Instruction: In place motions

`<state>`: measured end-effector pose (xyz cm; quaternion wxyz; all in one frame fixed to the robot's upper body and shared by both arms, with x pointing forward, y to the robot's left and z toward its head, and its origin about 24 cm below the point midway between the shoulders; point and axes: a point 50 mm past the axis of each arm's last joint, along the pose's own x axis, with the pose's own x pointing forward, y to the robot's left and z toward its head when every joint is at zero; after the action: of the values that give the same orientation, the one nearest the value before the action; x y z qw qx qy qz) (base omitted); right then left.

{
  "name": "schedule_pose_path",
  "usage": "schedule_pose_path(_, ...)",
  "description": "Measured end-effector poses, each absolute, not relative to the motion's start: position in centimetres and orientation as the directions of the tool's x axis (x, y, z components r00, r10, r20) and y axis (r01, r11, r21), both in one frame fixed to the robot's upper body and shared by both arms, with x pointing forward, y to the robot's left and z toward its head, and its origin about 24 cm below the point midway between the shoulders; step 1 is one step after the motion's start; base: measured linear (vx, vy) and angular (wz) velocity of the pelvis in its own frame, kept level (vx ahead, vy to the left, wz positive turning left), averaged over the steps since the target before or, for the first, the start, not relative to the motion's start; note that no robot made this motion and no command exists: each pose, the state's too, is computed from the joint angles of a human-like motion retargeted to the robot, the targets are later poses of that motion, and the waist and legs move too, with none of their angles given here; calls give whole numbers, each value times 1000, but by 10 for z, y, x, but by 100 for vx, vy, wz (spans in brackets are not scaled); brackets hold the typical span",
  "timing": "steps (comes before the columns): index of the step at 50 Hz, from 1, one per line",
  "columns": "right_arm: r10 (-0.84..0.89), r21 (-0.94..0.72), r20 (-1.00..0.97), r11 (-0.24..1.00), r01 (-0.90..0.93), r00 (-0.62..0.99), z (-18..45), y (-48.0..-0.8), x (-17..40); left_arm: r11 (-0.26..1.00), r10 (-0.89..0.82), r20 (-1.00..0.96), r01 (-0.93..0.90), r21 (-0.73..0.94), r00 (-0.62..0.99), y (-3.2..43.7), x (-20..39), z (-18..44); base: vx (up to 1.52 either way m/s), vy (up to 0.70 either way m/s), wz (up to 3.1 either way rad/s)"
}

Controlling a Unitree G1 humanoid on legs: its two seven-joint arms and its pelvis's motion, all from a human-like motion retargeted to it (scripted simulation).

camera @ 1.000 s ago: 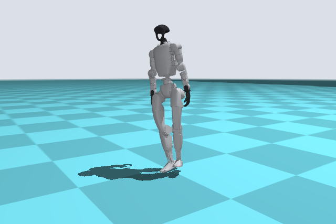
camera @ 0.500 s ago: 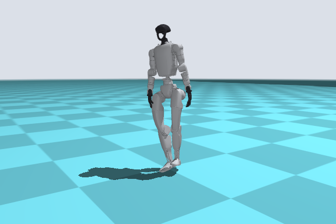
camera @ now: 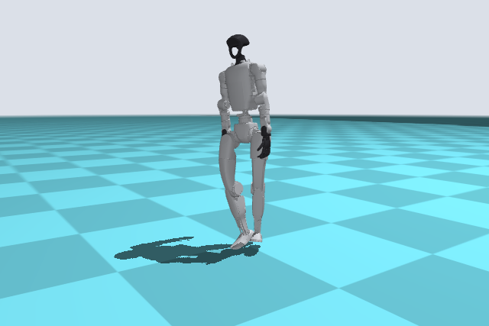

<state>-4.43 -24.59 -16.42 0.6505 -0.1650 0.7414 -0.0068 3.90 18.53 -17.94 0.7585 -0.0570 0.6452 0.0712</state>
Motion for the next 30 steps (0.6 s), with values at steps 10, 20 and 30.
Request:
schedule_pose_path(10, 450, -59, -707, 731, -680, 546, -114, -109, 219, 835, -44, -985, -547, 57, -169, 165, -80, -172, -20, -16, -48)
schedule_pose_path(20, 467, -99, -675, 709, -698, 571, -113, -108, 217, 697, -179, -951, -715, 57, -251, 135, -119, -161, 12, 3, 3)
schedule_pose_path(30, -57, -62, -998, 846, -529, 25, -172, -228, -5, 825, -63, -998, -564, -48, -8, 168, -32, -180, 23, 6, 62)
